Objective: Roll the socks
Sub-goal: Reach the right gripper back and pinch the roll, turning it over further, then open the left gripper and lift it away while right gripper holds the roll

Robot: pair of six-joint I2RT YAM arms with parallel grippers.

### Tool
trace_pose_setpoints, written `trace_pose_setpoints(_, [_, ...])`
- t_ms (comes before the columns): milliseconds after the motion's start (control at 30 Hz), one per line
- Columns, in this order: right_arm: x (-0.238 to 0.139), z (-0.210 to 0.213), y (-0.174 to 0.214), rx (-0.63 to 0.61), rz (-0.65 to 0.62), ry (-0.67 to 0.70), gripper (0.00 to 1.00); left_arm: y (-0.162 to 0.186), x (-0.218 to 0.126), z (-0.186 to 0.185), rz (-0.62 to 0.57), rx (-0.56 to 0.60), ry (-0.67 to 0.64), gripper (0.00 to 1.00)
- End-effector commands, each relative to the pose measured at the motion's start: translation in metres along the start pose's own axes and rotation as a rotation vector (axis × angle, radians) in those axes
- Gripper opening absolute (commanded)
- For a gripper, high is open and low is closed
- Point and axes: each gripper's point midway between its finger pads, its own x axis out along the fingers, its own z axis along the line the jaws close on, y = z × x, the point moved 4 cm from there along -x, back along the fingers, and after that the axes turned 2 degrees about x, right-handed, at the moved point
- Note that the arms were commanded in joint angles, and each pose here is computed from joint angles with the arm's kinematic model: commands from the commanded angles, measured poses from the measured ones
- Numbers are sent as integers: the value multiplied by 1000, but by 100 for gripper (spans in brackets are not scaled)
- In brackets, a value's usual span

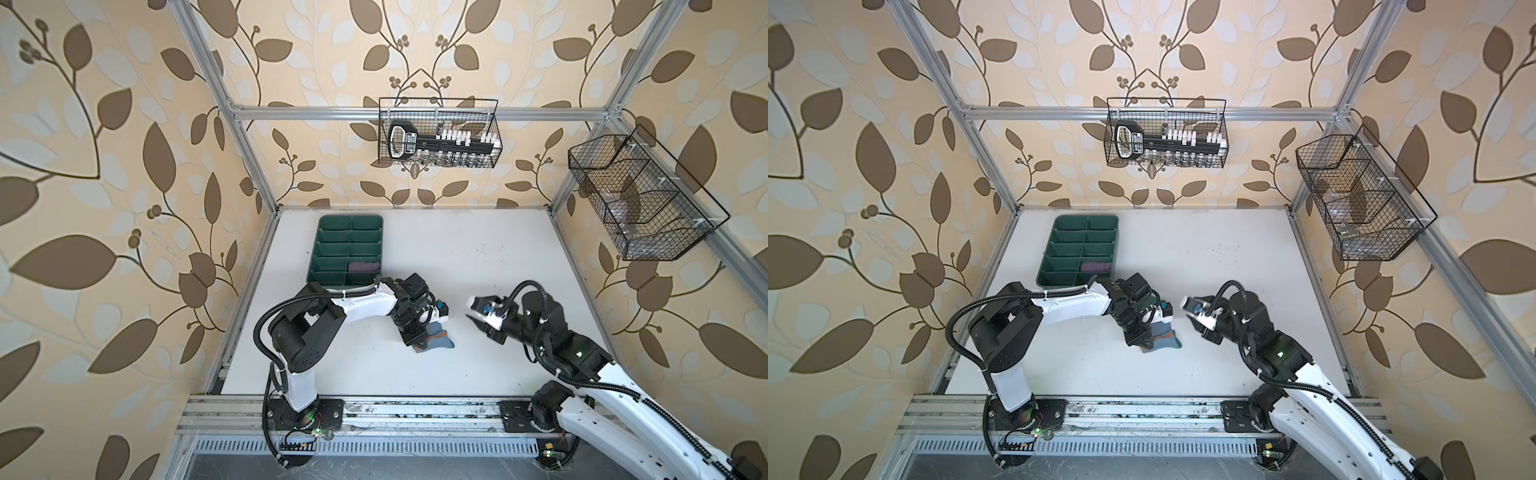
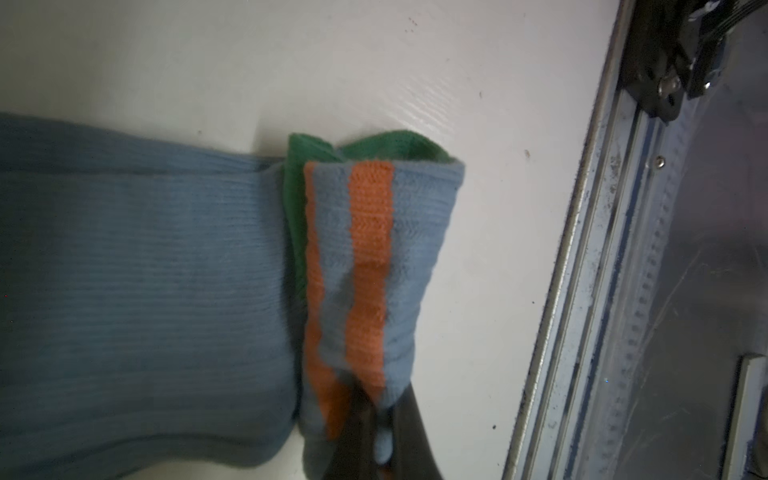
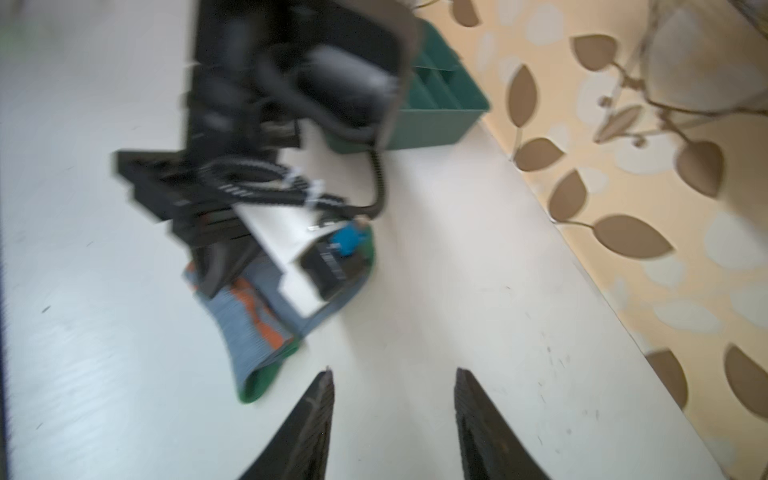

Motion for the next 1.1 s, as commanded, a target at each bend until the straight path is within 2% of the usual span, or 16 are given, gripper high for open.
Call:
trace_pose_setpoints(0, [13, 29, 17, -308, 117, -14, 49, 11, -4, -4, 45, -59, 59, 0])
trace_pose_setpoints(67, [26, 45, 14, -416, 113, -17, 50, 11, -4, -1, 44, -71, 55, 0])
trace_pose_setpoints(133, [43, 57, 10, -473, 111, -3, 52, 10, -3, 1, 49, -78, 56, 0])
trace_pose_setpoints(333, [92, 83, 12, -495, 134, -64, 55, 9, -4, 5, 47, -84, 54, 0])
trace_pose_setpoints(500, [123, 82, 25, -480, 188, -65, 55, 9, -5, 5, 41, -79, 52, 0])
trace_pose_setpoints(633, [134, 81, 38, -471, 298, -97, 46, 8, -8, 5, 36, -73, 36, 0])
trace_pose_setpoints(700, [130, 83, 44, -471, 334, -125, 41, 6, -13, 6, 19, -63, 9, 3])
trace_pose_setpoints(833, [115, 92, 52, -446, 375, -214, 17, -3, -30, 6, -43, -35, -62, 17])
trace_pose_setpoints(933, [102, 97, 57, -414, 447, -285, 4, -10, -52, 7, -110, -16, -142, 23])
trace_pose_setpoints(1067, [83, 109, 69, -298, 605, -453, 3, -16, -103, 14, -280, -1, -359, 32])
